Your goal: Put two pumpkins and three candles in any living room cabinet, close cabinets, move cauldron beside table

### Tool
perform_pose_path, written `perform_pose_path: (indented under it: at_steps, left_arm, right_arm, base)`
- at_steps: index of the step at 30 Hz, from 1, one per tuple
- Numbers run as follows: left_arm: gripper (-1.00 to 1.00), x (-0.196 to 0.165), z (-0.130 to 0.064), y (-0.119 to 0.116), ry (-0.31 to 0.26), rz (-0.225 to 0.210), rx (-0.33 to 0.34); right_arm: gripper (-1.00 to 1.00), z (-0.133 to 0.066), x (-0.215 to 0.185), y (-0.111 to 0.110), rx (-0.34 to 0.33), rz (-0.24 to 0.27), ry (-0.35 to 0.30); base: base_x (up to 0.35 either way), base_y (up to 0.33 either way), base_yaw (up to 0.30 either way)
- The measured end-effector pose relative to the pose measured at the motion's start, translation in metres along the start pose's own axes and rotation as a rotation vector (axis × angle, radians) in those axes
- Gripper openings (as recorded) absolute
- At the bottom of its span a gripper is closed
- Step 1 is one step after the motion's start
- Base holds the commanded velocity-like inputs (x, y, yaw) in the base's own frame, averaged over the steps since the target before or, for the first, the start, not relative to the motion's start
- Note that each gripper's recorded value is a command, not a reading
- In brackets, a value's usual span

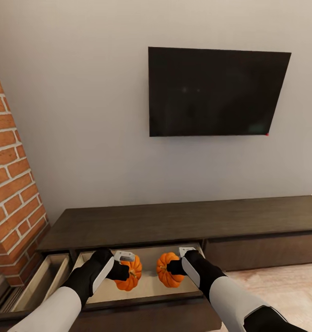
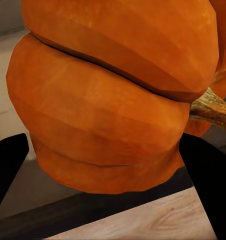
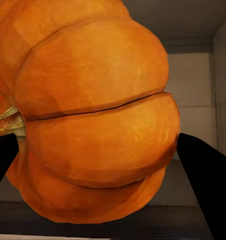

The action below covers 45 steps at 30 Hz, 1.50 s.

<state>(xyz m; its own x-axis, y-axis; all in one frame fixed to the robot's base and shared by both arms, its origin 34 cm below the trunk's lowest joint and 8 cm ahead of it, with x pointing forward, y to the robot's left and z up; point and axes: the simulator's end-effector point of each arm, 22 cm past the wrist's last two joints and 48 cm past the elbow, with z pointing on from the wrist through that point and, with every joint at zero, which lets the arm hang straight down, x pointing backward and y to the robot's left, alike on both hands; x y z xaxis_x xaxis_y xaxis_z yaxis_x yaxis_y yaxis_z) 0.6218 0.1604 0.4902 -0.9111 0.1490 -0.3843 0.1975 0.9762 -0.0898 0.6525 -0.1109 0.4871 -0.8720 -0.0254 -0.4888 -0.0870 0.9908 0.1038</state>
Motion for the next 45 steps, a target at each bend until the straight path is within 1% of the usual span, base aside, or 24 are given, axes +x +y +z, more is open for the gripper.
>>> perform_pose_path:
  at_steps: [13, 22, 37, 45]
  left_arm:
    - [-1.0, 0.0, 0.0, 0.0, 0.0, 0.001, -0.001]
    - [-1.0, 0.0, 0.0, 0.0, 0.001, -0.001, -0.001]
    - [-1.0, 0.019, 0.028, 0.003, -0.003, -0.001, -0.005]
    - [-1.0, 0.023, 0.043, 0.005, -0.034, -0.001, -0.005]
  right_arm:
    - [-1.0, 0.0, 0.0, 0.001, -0.001, -0.001, 0.0]
    - [-1.0, 0.0, 0.0, 0.001, 0.0, -0.002, 0.0]
    - [-1.0, 0.023, 0.017, -0.001, -0.004, -0.002, -0.013]
    - [-1.0, 0.036, 0.029, -0.002, -0.004, -0.002, -0.014]
  base:
    - [0.125, 0.038, 0.0]
    - [0.019, 0.007, 0.0]
    - [0.0, 0.0, 0.0]
    - [0.0, 0.0, 0.0]
